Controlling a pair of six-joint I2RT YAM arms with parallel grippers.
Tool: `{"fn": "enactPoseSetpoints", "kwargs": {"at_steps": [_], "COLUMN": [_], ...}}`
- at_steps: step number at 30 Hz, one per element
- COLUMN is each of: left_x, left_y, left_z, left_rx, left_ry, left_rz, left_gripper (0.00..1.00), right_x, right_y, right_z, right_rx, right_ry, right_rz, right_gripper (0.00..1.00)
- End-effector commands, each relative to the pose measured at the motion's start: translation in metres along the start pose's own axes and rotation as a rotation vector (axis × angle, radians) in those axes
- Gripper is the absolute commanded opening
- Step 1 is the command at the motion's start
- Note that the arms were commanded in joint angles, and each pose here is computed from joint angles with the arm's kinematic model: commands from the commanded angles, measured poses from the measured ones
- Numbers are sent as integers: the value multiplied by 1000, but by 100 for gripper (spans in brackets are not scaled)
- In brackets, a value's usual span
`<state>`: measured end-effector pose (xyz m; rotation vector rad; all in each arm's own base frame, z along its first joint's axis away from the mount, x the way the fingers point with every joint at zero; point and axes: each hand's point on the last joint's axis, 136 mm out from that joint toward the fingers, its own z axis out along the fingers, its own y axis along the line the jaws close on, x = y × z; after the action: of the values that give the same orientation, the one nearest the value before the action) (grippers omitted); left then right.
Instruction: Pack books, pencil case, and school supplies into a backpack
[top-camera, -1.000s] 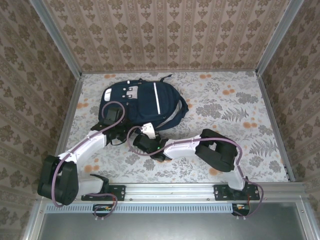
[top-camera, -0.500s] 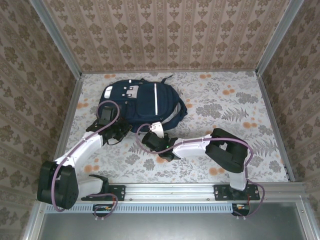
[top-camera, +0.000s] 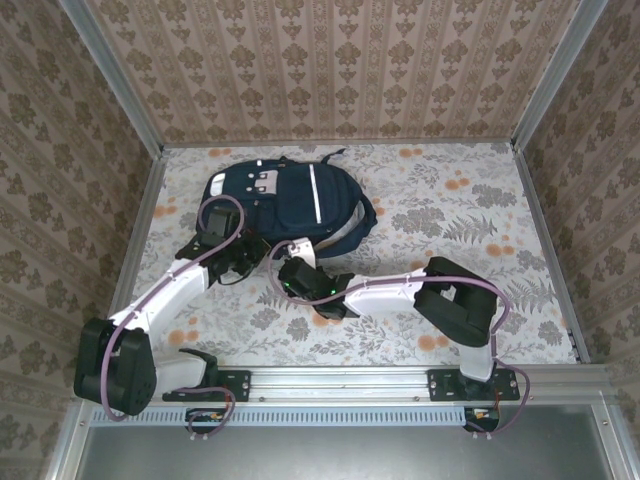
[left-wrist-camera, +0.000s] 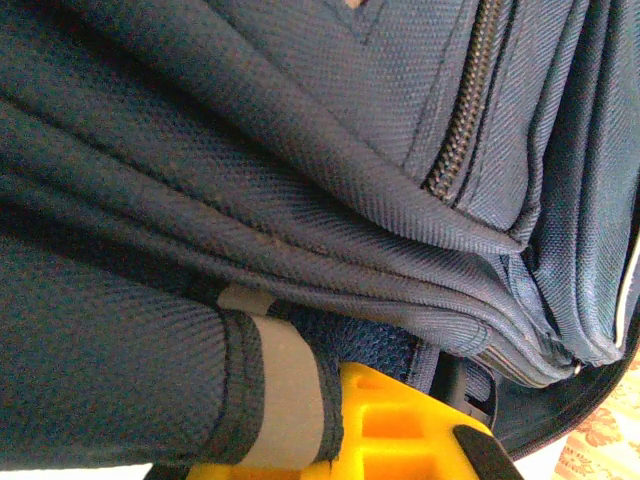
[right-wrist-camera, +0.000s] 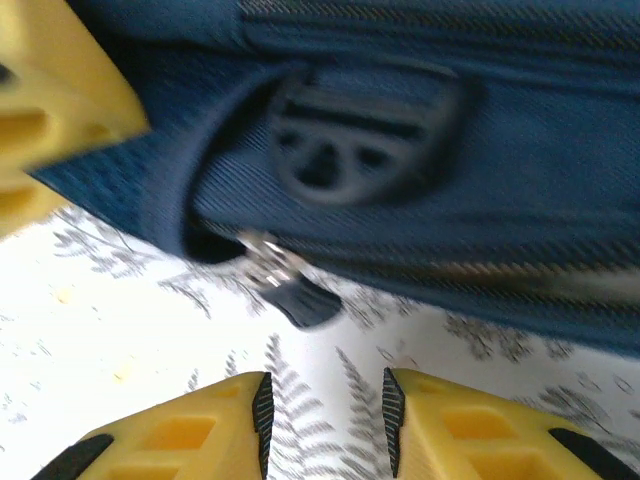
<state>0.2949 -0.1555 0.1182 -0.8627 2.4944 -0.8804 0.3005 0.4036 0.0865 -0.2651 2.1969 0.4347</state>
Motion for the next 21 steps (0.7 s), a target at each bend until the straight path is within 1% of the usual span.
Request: {"fn": "enactPoseSetpoints", "kwargs": {"at_steps": [1,9,12,13,17,18,20,21], "left_x": [-4,-4,-4,-4,-4,-4,-5,-6], "left_y": [-39,-39,-41,-41,-42,-41,-42,-40], "left_z": [-9,-8,-9,-9,-10,-9,-9,-9], "left_rx": [119,120,123,122,125,124,123,119], "left_ry": [-2,3,4,5,5,5,5,2], "left_rz": [26,16,19,17,13,13,15,13], "left_gripper": [0,0,0,0,0,0,0,0], "right_x": [-9,-14,-16,-17,-19,-20,-23,-23], "right_y": [6,6,3,2,-4,-5,-5,-6], "right_z": [8,22,25,26,30,30,28,26], "right_rx": [26,102,126,134,163,165,165,164], "right_ry": [-36,-35,-41,-43,-47,-48,-54,-55], "right_rz": [-21,-59,-56,-54,-49,-46,-42,-41], "right_gripper": [37,43,41,39,17,9,0,0]}}
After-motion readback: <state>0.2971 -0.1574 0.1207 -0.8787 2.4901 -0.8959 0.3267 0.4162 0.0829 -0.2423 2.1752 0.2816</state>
